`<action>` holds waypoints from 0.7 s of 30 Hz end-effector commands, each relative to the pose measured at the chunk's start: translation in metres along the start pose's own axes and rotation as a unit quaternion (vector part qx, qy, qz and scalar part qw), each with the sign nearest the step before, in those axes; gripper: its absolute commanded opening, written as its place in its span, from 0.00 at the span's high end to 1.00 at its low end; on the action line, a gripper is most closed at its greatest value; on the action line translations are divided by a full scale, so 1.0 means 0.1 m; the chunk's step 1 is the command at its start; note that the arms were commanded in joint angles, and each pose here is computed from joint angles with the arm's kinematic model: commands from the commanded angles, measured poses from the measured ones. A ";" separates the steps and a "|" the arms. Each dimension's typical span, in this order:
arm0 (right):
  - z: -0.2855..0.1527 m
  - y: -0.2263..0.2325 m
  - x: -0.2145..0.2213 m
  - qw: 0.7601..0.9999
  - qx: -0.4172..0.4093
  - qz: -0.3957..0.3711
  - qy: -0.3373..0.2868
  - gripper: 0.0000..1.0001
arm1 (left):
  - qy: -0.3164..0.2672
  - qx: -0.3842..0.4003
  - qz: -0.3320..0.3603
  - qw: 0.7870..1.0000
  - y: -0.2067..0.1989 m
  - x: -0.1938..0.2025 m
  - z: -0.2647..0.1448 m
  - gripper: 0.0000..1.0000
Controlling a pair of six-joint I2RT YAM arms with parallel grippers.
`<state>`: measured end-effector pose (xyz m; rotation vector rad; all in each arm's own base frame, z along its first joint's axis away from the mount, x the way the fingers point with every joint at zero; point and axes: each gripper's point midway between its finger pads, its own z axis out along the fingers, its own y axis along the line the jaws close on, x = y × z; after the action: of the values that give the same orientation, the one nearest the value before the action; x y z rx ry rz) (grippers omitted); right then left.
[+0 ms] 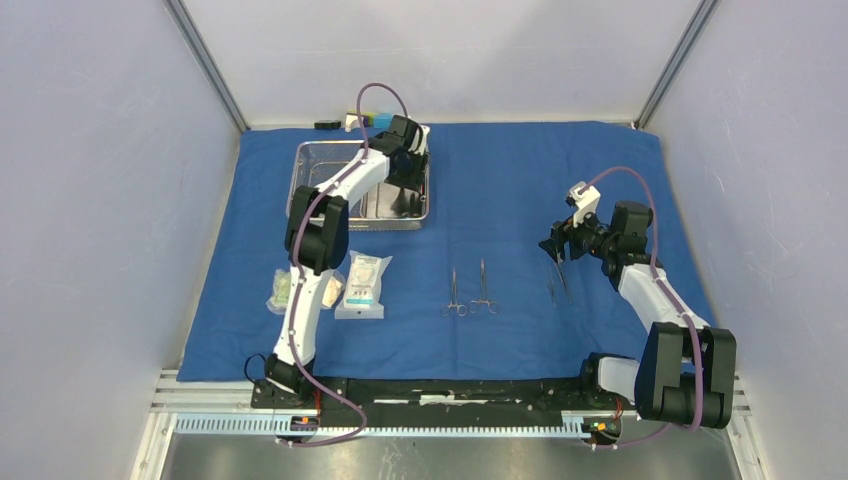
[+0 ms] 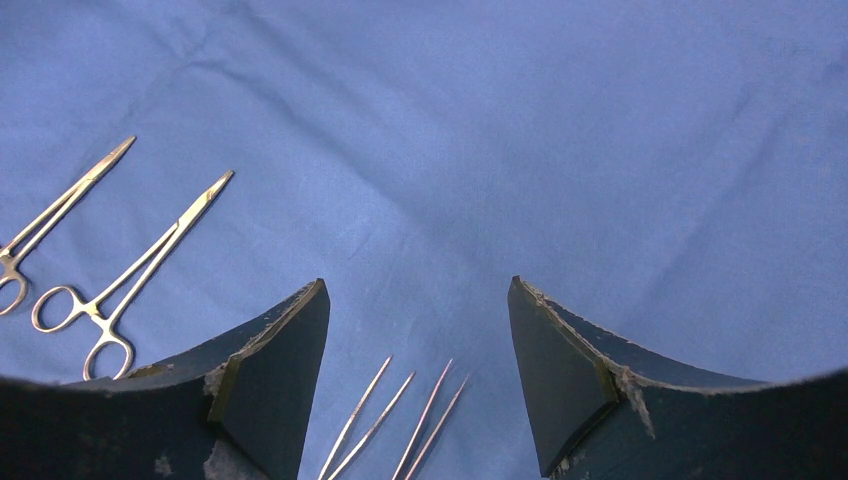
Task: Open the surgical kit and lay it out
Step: Pick up the medical item from the container.
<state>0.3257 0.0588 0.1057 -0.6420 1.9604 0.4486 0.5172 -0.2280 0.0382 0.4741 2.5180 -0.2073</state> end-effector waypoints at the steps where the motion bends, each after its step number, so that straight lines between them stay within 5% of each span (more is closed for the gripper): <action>1: 0.00 -0.05 -0.15 1.000 0.002 -0.016 -0.020 0.27 | -0.003 -0.043 0.025 0.999 0.02 -0.03 0.13 0.42; 21: -0.01 -0.05 -0.17 1.000 0.002 -0.017 -0.022 0.27 | 0.042 -0.077 0.031 0.996 0.37 0.21 0.05 0.74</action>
<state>0.3257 0.0587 0.1058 -0.6418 1.9604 0.4488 0.5341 -0.2094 0.0351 0.4501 2.4896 -0.0091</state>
